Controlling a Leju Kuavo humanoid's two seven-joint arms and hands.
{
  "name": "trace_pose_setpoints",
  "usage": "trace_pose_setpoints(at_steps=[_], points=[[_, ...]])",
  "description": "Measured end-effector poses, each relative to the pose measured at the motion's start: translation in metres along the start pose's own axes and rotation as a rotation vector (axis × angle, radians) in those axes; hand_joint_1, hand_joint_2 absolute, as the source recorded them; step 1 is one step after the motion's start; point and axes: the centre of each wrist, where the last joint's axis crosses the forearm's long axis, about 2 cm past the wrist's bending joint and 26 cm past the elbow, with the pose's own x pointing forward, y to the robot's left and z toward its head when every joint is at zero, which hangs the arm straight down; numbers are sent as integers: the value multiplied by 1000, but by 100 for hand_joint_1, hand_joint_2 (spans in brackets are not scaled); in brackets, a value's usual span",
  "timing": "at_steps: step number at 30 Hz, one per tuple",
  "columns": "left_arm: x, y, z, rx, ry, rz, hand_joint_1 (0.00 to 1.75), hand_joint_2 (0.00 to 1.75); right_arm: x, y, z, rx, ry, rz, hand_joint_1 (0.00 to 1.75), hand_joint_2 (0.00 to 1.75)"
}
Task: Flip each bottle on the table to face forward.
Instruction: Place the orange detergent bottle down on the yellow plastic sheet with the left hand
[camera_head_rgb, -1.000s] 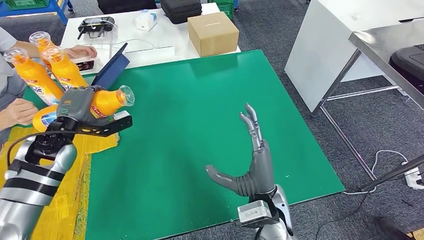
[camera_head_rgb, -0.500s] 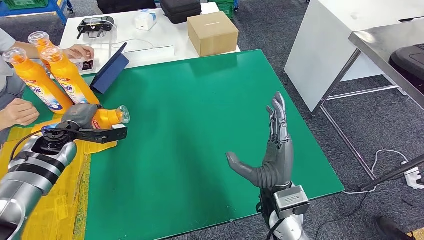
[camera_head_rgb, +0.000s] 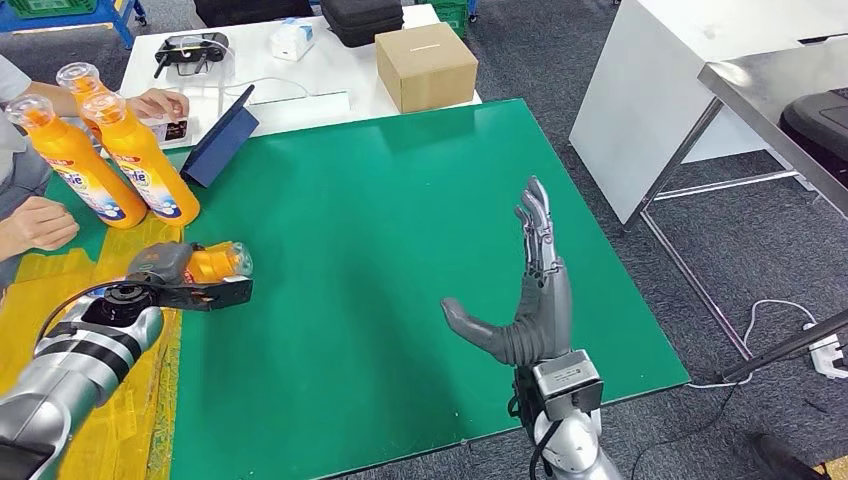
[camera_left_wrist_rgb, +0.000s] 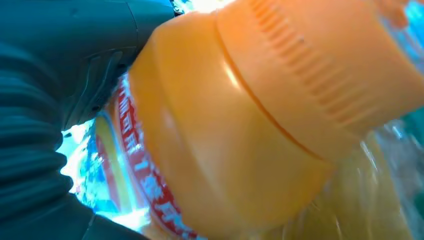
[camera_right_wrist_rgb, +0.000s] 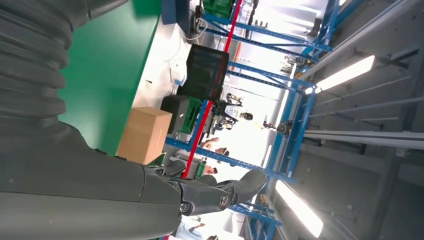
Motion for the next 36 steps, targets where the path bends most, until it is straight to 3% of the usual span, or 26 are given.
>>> trace_pose_setpoints(at_steps=[4,17,22,25,30,36], points=[[11,-2,0,49,38,24,0,175,-1,0,-1,6,5,12,0,175],[34,-7,4,139,35,81,0,175,-2,-1,1,28,13,62,0,175],[42,-13,9,168,20,111,0,175,-4,-2,7,42,23,78,0,175],[50,-13,16,254,-14,150,0,175,-5,-1,11,51,28,90,0,175],[77,-8,50,591,-88,240,0,175,-6,-4,26,34,49,131,0,175],[111,-2,122,998,-340,414,0,175,-5,-11,51,-15,85,165,0,175]])
